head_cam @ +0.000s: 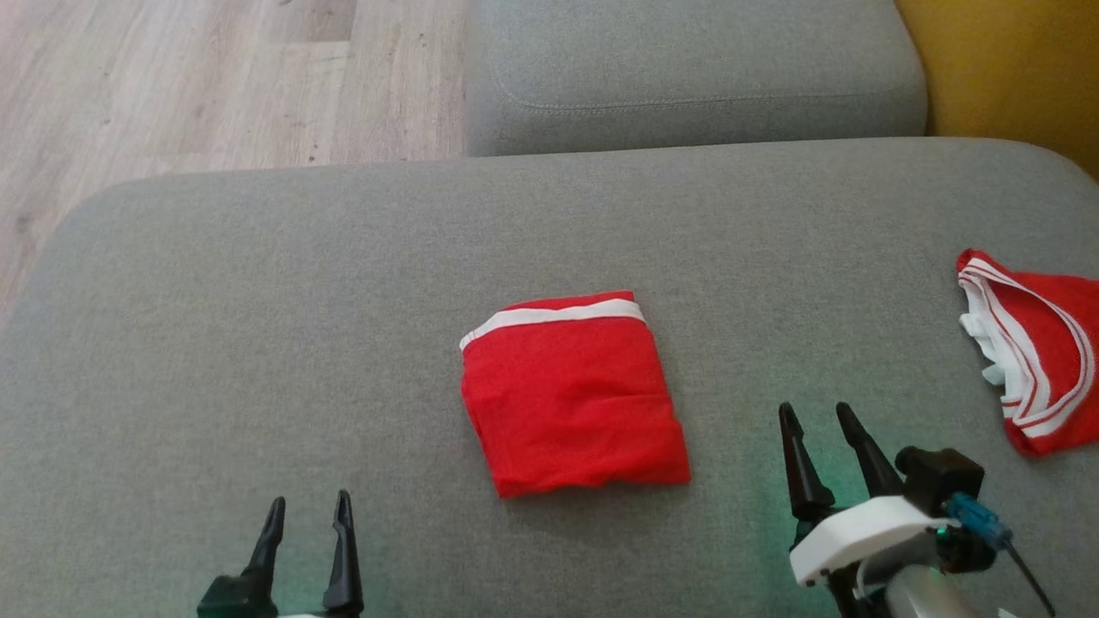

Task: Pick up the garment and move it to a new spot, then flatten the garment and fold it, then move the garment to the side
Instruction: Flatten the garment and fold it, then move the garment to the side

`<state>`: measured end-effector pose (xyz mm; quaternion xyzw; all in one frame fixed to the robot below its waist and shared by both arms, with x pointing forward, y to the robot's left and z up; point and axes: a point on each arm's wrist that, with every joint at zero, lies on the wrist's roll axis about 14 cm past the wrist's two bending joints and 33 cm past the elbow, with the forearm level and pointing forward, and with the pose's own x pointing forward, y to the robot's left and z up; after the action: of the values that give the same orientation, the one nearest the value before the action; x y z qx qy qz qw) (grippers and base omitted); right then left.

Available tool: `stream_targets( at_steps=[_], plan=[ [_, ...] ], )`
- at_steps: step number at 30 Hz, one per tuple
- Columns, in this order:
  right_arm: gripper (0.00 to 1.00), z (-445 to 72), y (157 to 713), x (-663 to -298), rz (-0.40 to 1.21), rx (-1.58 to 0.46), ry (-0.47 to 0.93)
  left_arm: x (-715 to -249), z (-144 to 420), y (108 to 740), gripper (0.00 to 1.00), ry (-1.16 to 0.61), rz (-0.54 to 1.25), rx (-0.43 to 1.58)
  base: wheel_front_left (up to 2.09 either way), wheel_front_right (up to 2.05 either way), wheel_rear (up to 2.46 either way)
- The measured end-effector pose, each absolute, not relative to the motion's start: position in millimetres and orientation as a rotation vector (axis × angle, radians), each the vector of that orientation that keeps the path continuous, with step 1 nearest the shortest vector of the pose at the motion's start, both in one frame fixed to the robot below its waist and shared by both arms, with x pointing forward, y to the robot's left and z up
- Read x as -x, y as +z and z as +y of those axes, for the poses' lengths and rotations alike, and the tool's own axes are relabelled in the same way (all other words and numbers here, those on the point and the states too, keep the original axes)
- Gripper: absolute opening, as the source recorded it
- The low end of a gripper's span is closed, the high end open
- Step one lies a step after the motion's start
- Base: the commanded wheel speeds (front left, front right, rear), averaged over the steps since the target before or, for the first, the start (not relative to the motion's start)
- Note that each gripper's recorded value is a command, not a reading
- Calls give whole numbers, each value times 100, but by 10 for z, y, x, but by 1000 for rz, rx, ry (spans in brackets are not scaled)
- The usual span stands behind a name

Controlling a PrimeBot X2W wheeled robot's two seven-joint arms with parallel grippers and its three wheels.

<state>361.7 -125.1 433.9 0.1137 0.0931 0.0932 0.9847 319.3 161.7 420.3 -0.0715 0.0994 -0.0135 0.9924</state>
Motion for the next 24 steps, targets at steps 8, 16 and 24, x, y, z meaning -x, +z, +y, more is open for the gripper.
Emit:
stream_targets(
  at_steps=[8,16,24],
  plan=[
    [100,-1173,4276,-3639,210,-227,209,-3169,1550,4169,100,-42,213,146,0,0,0],
    [100,-612,4327,-3995,231,-212,371,-3130,1514,4126,100,-54,230,153,0,0,0],
    [100,-291,3778,-4153,446,-133,450,-3020,1688,3980,100,11,283,173,0,0,0]
  ],
)
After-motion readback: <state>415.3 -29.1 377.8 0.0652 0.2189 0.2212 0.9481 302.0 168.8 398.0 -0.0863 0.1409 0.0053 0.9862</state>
